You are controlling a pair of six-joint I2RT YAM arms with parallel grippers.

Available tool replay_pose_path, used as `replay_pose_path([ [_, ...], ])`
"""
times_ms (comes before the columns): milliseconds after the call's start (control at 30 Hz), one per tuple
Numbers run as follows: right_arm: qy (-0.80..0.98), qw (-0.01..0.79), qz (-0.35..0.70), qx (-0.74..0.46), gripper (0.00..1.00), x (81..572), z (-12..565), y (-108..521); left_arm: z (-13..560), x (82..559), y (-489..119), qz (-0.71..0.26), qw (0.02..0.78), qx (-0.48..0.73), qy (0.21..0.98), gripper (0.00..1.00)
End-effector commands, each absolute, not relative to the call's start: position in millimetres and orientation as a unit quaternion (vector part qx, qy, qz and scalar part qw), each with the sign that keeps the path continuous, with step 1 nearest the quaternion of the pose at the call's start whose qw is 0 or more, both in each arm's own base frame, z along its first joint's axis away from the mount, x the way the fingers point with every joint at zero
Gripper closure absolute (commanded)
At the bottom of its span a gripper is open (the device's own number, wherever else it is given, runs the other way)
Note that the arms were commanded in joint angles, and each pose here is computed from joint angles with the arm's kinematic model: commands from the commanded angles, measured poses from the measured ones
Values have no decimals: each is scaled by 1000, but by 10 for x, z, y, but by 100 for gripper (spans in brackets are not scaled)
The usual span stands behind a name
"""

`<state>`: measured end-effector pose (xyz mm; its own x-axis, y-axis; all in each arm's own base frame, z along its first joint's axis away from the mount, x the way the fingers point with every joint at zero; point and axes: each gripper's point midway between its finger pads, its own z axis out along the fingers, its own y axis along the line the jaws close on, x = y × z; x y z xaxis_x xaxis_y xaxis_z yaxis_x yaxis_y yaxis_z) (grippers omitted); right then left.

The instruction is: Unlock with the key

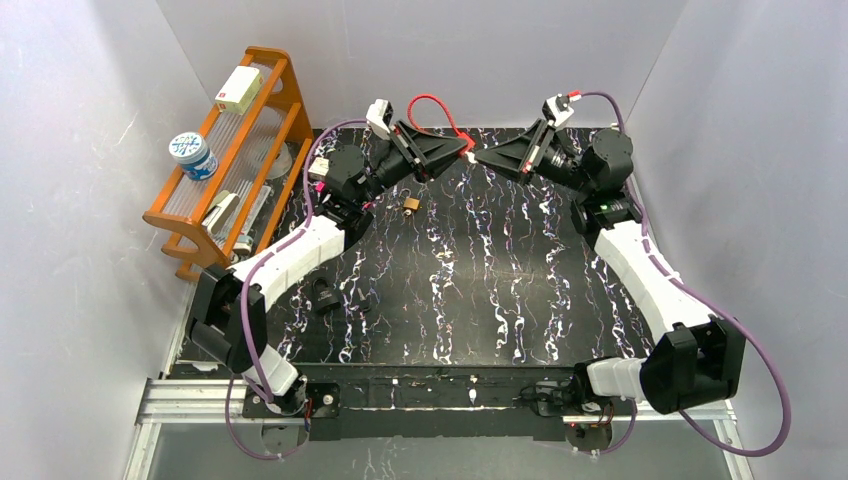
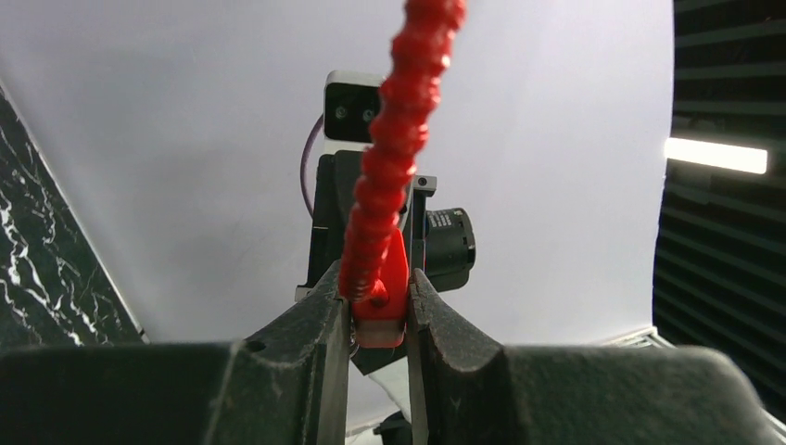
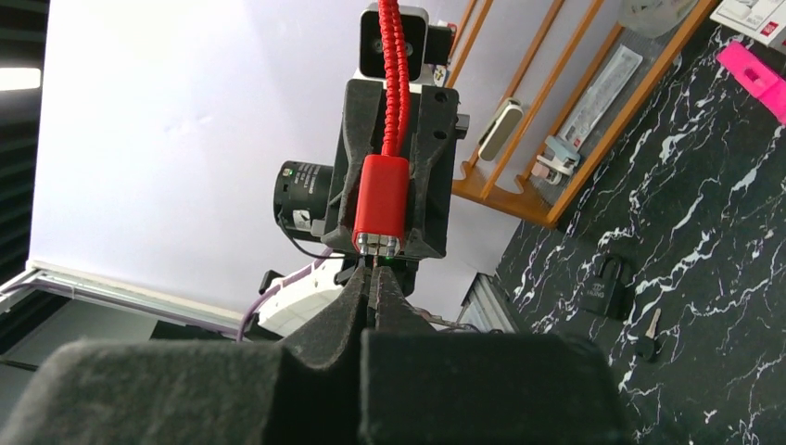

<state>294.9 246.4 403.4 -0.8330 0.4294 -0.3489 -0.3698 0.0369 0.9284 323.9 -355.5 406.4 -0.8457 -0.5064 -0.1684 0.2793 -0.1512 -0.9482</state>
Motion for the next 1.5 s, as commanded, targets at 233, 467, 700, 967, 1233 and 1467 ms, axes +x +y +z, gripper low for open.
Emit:
replay_pose_path([
  [233,682,309,661,51,99,3250,4049,2599,4370,2972,-3530,-772,276,-37,572,100],
  [467,730,277,616,102,99,3380,3825,2582,4173,3059,-3572,-746,300,-29,594,100],
  [700,726,263,626,109,99,3366,3817,2593,4137,3099,-3587,-738,301,-32,603,100],
  [967,680,127,692,209,99,3246,3791,2646,4316,3093,-3529,-733,345,-14,586,100],
  [1233,615,35,740,272,99,3137,4007,2658,4479,3045,-3476,-728,411,35,548,100],
  [1467,571,-3,769,285,99,3026,4459,2691,4917,2950,-3431,-755,467,88,453,100],
])
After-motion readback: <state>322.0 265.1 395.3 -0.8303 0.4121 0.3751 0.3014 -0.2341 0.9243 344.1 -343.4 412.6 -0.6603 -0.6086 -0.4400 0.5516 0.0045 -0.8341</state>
